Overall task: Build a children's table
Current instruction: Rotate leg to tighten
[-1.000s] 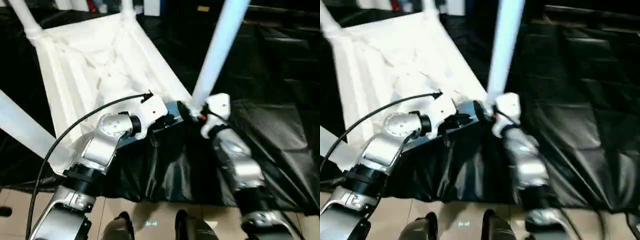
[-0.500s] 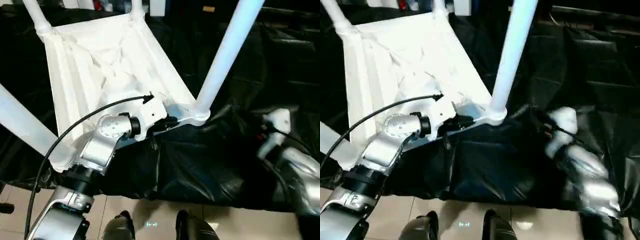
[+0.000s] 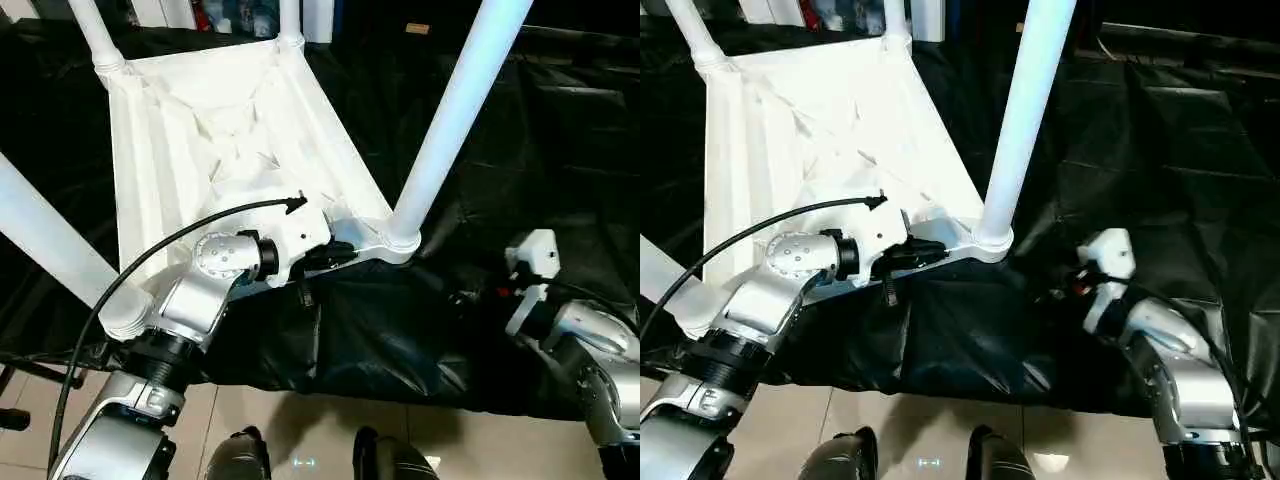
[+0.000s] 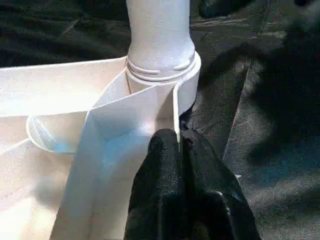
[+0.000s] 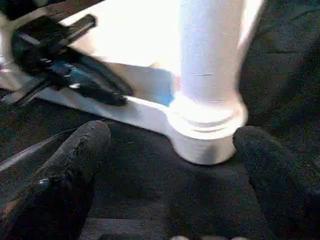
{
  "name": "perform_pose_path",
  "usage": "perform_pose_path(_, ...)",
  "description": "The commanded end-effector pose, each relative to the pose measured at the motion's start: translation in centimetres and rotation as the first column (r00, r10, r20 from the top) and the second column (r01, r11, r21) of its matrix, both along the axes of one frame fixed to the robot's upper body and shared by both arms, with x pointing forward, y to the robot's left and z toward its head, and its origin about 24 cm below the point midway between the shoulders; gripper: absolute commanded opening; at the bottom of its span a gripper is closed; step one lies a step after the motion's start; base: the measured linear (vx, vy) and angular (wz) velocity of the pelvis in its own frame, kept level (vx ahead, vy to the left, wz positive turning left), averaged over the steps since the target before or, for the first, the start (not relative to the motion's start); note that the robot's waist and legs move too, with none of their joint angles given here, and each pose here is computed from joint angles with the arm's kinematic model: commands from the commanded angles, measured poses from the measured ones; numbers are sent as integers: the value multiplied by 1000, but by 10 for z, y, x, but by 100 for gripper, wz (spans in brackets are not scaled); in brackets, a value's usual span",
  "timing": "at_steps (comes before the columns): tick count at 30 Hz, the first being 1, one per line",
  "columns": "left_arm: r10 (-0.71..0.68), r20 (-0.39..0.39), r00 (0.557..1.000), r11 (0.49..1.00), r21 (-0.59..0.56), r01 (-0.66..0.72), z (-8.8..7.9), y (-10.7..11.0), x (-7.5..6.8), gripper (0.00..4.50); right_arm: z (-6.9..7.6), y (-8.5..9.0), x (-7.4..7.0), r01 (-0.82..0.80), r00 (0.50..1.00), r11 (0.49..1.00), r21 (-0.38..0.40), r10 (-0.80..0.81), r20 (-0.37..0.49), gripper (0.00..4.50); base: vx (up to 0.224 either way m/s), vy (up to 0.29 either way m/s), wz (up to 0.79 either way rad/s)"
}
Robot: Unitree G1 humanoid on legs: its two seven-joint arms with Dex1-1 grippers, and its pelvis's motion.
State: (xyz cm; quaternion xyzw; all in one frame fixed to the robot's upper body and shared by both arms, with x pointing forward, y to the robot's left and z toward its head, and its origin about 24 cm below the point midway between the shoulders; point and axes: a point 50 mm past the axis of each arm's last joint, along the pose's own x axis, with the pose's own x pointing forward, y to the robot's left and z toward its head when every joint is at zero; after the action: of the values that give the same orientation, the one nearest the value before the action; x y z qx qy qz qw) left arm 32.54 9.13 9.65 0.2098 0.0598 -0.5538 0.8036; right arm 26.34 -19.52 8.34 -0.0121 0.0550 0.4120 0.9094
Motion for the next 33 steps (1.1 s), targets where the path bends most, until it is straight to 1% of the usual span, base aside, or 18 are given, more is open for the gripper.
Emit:
perform_pose_path(1,-14,-106,994,1000,12,15,-19,1,-8,56,1,3,-5,-49,999,999,-15,49,-10,450,0,0,0)
perform_pose_path(2,-14,-106,994,1000,12,15,-19,1,-8,56,1,3,-5,-49,999,999,-15,49,-10,450,0,0,0)
perform_pose_path(5,-1,-97,995,1000,-14,0,-10,8,-9,94,3,8,-6,-106,994,994,-25,105,-15,450,0,0,0)
perform_pose_path(6,-6,-109,994,999,-48,0,-5,11,-13,96,5,13,-7,-138,990,990,-17,138,-23,450,0,0,0)
perform_pose_path(7,-6,-109,994,999,-48,0,-5,11,-13,96,5,13,-7,-138,990,990,-17,138,-23,450,0,0,0)
perform_pose_path(9,-20,-132,991,997,-78,10,-1,12,-20,122,4,17,-7,-166,986,986,-14,166,-31,450,0,0,0)
perform_pose_path(11,-67,-190,979,992,-120,45,0,13,-34,131,2,26,-7,-207,977,978,-5,207,-42,450,0,0,0)
perform_pose_path(12,-114,-238,965,985,-150,80,0,14,-48,136,0,33,-6,-239,970,971,2,239,-52,450,0,0,0)
perform_pose_path(14,-118,-243,963,985,-155,81,-1,13,-50,153,0,34,-5,-243,969,970,2,243,-54,450,0,0,0)
perform_pose_path(15,-98,-244,965,985,-163,59,-3,14,-55,167,-3,38,-2,-252,966,968,1,252,-59,450,0,0,0)
perform_pose_path(17,-59,-241,969,988,-154,22,-4,15,-58,180,-3,41,1,-258,964,966,3,257,-61,450,0,0,0)
perform_pose_path(18,-50,-245,968,988,-151,13,-5,16,-60,198,-3,43,2,-259,964,966,8,259,-62,450,0,0,0)
perform_pose_path(22,-26,-261,965,993,-119,-5,-7,21,-67,221,-2,49,7,-280,958,960,17,281,-60,450,0,0,0)
perform_pose_path(24,0,-263,965,998,-57,-16,-8,29,-70,235,0,55,9,-293,954,956,30,294,-51,450,0,0,0)
perform_pose_path(25,0,-263,965,998,-57,-16,-8,29,-70,235,0,55,9,-293,954,956,30,294,-51,450,0,0,0)
perform_pose_path(30,55,-258,965,998,2,-57,-8,42,-71,278,3,65,17,-276,960,959,69,278,-34,450,0,0,0)
perform_pose_path(31,102,-241,965,994,61,-90,-9,53,-70,278,4,69,24,-238,971,968,76,240,-19,450,0,0,0)
perform_pose_path(33,125,-228,966,990,91,-107,-9,58,-70,297,4,71,27,-212,977,974,80,214,-13,450,0,0,0)
